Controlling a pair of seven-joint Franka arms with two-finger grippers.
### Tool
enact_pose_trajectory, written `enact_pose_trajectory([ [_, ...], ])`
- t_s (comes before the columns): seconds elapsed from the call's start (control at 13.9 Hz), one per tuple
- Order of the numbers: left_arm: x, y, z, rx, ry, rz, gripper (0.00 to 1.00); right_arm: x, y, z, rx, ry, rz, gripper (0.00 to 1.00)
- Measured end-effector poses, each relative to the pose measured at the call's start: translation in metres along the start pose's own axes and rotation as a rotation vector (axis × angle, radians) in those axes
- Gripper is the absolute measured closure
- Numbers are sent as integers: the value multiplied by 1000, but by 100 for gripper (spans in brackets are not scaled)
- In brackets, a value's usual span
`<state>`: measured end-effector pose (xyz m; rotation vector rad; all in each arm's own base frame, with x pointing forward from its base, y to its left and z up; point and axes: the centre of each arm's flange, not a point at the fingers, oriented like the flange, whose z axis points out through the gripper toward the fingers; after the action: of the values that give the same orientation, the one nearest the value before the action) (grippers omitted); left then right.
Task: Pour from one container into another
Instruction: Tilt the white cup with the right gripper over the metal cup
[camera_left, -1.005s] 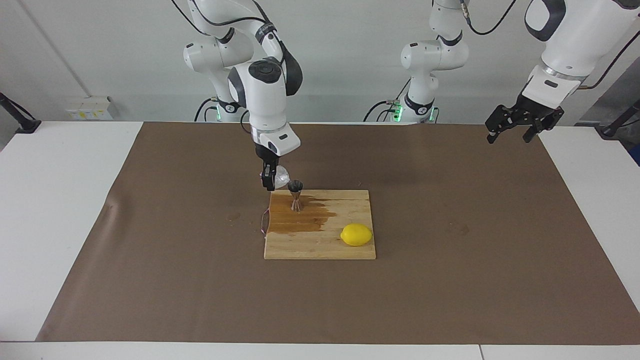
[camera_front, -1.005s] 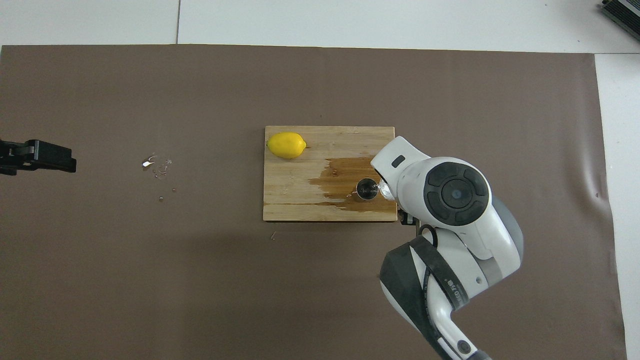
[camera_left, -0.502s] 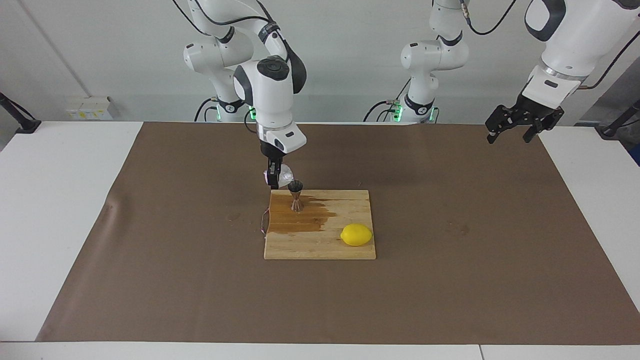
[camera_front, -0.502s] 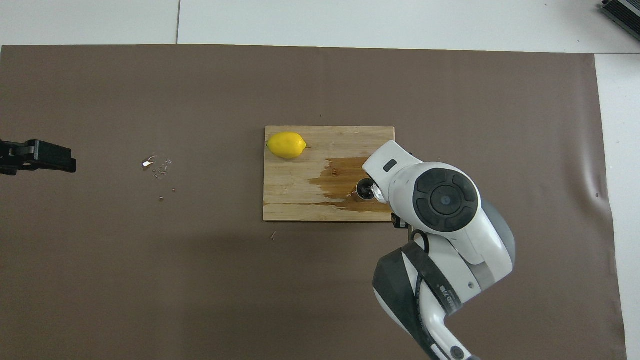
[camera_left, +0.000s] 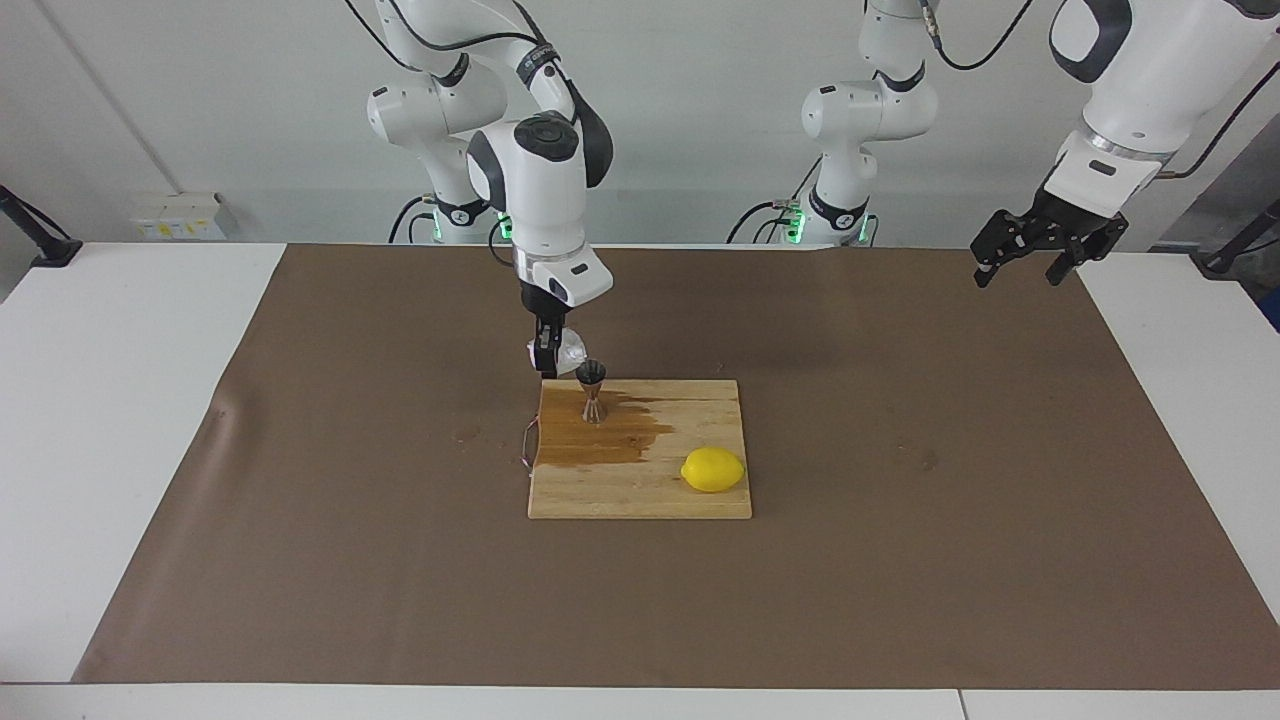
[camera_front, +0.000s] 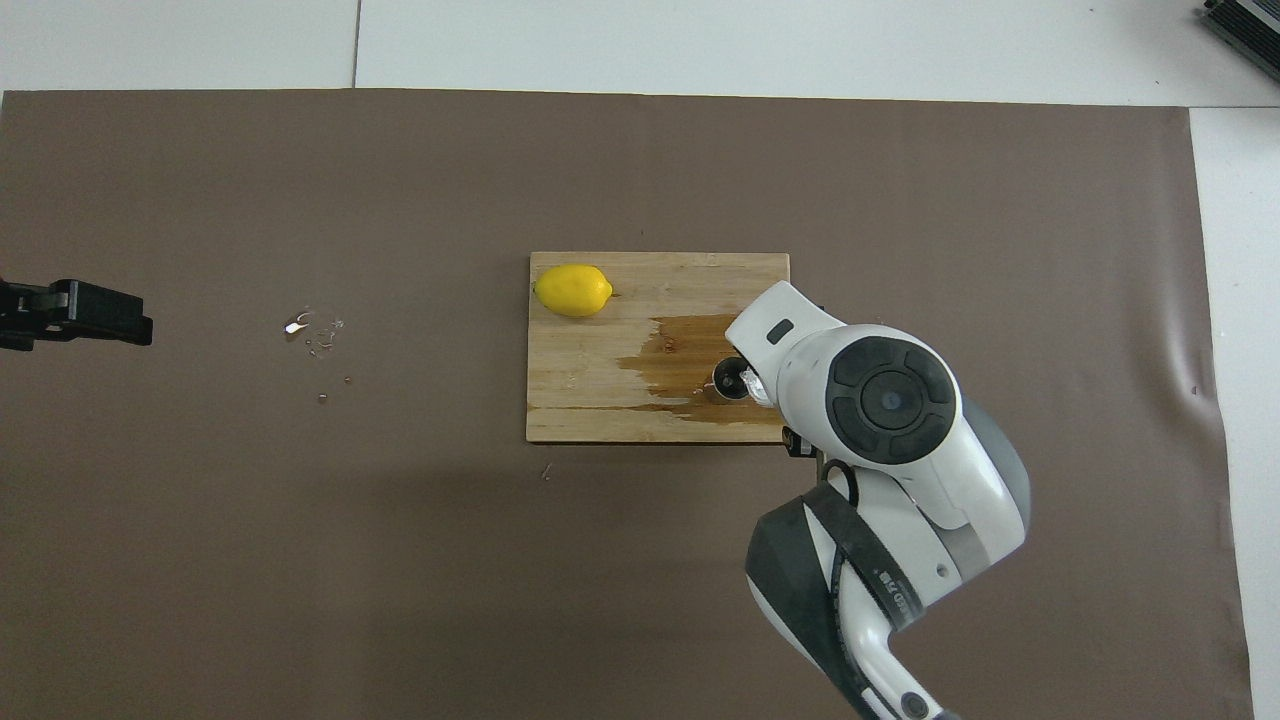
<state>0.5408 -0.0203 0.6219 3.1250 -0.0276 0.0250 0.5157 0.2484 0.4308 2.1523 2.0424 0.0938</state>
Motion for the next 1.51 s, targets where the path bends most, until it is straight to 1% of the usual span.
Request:
enact_pose_trajectory([
  [0.5, 0, 0, 0, 0, 0, 0, 0, 0, 0, 0, 0, 0, 1, 48],
  [0.86, 0, 0, 0, 0, 0, 0, 0, -7, 4, 1, 0, -2, 21, 48],
  [1.15, 0, 0, 0, 0, 0, 0, 0, -8, 5, 1, -1, 8, 31, 48],
  [1.29, 0, 0, 0, 0, 0, 0, 0, -9, 7, 0, 2, 32, 52, 48],
  [1.51, 0, 0, 0, 0, 0, 0, 0, -12, 13, -3, 22, 134, 75, 48],
])
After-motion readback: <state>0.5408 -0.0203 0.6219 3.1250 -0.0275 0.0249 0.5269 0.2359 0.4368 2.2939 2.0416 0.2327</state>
